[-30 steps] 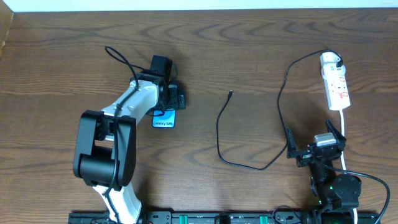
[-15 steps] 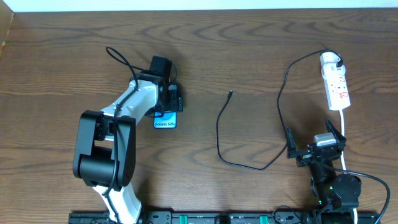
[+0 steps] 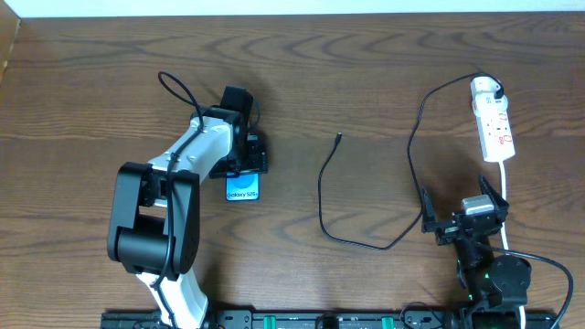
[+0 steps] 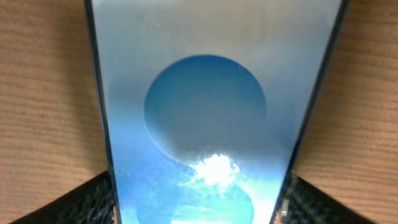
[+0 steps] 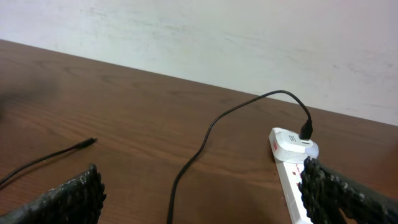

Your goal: Plug charger to phone and switch on socket

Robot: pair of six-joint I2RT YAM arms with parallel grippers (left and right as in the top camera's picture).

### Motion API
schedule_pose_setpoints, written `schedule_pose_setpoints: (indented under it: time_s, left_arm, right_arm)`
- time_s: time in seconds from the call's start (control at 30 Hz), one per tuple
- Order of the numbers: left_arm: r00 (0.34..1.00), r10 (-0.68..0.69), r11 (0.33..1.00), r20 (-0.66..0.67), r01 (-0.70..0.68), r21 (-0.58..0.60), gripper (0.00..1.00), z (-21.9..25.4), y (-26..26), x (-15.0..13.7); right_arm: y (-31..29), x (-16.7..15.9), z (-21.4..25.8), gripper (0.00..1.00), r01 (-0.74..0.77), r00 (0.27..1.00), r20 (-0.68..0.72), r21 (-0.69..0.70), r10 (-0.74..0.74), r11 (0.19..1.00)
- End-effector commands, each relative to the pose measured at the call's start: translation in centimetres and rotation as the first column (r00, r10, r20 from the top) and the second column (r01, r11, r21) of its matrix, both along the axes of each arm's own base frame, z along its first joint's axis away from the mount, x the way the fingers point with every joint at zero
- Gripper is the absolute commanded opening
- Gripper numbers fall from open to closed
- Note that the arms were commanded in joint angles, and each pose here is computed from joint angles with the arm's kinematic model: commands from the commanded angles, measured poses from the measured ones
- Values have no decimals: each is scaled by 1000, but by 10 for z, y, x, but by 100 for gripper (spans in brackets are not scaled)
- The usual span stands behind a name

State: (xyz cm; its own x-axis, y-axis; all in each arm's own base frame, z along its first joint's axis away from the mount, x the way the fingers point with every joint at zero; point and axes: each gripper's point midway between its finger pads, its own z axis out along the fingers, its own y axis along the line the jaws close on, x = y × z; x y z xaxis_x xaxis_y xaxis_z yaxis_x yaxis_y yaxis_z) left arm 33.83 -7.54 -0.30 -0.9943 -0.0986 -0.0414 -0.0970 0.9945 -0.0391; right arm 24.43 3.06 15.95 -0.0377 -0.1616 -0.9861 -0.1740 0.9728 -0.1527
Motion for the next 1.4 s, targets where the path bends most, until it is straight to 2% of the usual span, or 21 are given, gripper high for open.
schedule_pose_setpoints:
  time_s: [0.0,0.1,0.33,0.67,0.97,1.03,1.17,1.37]
  left_arm:
    - [1000,5,1000,-2,-5,-13,89,-9,-3,2]
    - [999,5,1000,41,-4,-22,93,-9,-5,12]
    - [998,0,1000,58,1,-14,93,-9,-4,16]
    - [983,-166,986,76,166,4,93,-8,-4,19]
    - [977,-201,980,78,201,9,93,-8,-4,19]
    - [976,-203,979,80,202,12,88,-8,-4,20]
    - [976,-203,979,81,202,12,72,-8,-4,20]
    - [976,-202,979,81,202,12,70,-8,-4,20]
  right_arm:
    - [0,0,0,99,-2,1000,0,1,2,1000]
    - [0,0,0,99,-2,1000,0,1,2,1000]
    - [0,0,0,99,-2,1000,0,1,2,1000]
    - [0,0,0,99,-2,1000,0,1,2,1000]
    - [0,0,-1,99,-2,1000,-1,1,2,1000]
    - [0,0,0,99,-2,1000,0,1,2,1000]
    - [0,0,-1,99,-2,1000,-1,1,2,1000]
    - [0,0,0,99,-2,1000,0,1,2,1000]
